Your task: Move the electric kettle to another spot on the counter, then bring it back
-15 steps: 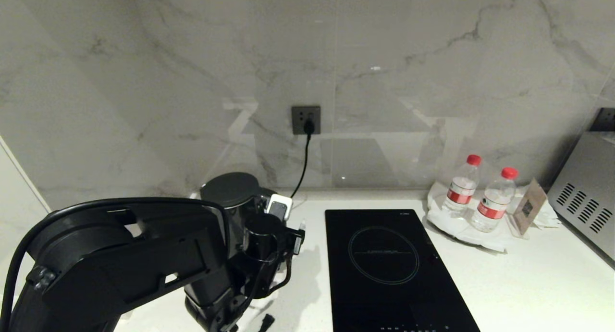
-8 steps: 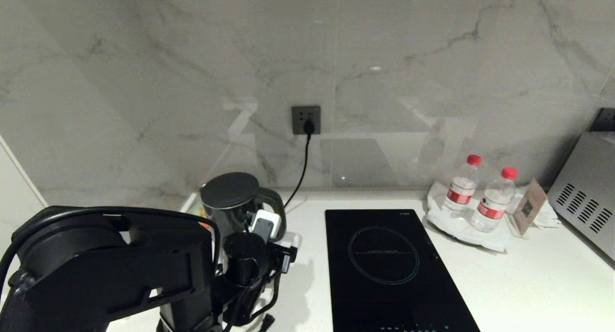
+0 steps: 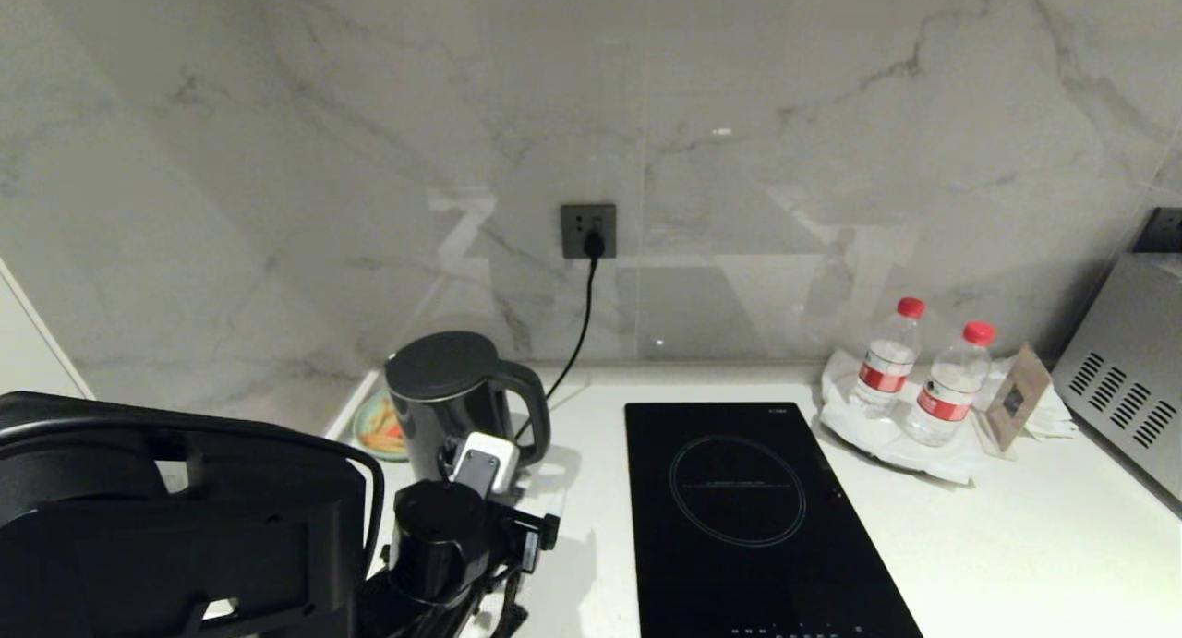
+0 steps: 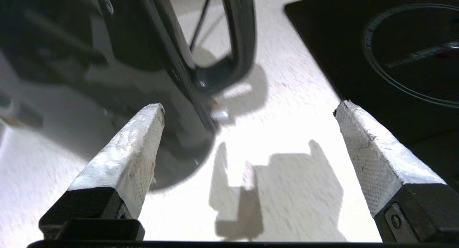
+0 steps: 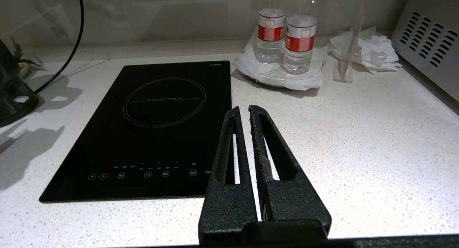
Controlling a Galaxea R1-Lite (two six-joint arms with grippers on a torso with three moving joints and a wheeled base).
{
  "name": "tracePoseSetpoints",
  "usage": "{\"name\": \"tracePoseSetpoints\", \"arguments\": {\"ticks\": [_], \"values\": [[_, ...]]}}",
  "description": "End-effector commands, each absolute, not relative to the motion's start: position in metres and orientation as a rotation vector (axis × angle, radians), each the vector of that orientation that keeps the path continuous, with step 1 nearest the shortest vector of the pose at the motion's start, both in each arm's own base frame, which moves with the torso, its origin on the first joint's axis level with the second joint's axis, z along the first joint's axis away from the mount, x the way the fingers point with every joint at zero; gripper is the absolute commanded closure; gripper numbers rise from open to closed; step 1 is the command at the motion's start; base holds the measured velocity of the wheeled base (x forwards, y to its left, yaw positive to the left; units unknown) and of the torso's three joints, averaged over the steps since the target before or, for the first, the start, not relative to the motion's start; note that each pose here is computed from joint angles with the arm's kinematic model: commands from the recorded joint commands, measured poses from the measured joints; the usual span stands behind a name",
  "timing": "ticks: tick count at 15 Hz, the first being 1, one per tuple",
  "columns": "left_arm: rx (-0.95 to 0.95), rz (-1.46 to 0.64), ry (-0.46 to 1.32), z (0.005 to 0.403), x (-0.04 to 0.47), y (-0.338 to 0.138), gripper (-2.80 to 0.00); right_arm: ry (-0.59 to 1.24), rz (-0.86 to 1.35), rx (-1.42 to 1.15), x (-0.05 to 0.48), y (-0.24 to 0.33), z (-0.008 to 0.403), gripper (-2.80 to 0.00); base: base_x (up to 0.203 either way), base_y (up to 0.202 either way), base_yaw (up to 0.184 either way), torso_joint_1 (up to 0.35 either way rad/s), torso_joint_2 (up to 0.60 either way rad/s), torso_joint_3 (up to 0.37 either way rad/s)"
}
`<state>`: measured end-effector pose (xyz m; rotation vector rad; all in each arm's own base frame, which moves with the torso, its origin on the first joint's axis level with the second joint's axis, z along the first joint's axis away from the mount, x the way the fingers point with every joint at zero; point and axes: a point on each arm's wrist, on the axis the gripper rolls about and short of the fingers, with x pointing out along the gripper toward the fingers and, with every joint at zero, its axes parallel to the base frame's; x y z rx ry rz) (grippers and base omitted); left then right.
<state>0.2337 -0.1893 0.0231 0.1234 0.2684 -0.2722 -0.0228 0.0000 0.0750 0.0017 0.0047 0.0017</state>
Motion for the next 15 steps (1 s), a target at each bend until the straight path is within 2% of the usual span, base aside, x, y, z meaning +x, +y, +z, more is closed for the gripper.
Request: {"name": "tracePoseSetpoints", "arguments": {"ticks": [1, 6, 15], "values": [[0.107, -0.295, 0.282, 0.025, 0.221, -0.19, -2.8, 0.006, 0.002, 0.002, -0.023, 0.0, 0.075, 0.0, 0.0, 0.0, 0.0, 0.0, 0.0, 0.0], [0.109, -0.335, 0.319, 0.015, 0.21, -0.198, -2.8, 0.006, 0.002, 0.002, -0.023, 0.0, 0.075, 0.0, 0.0, 0.0, 0.0, 0.0, 0.0, 0.0], [0.065, -0.313, 0.289, 0.025, 0.215, -0.194, -2.8, 0.005, 0.002, 0.002, -0.023, 0.0, 0.075, 0.0, 0.0, 0.0, 0.0, 0.0, 0.0, 0.0]]}}
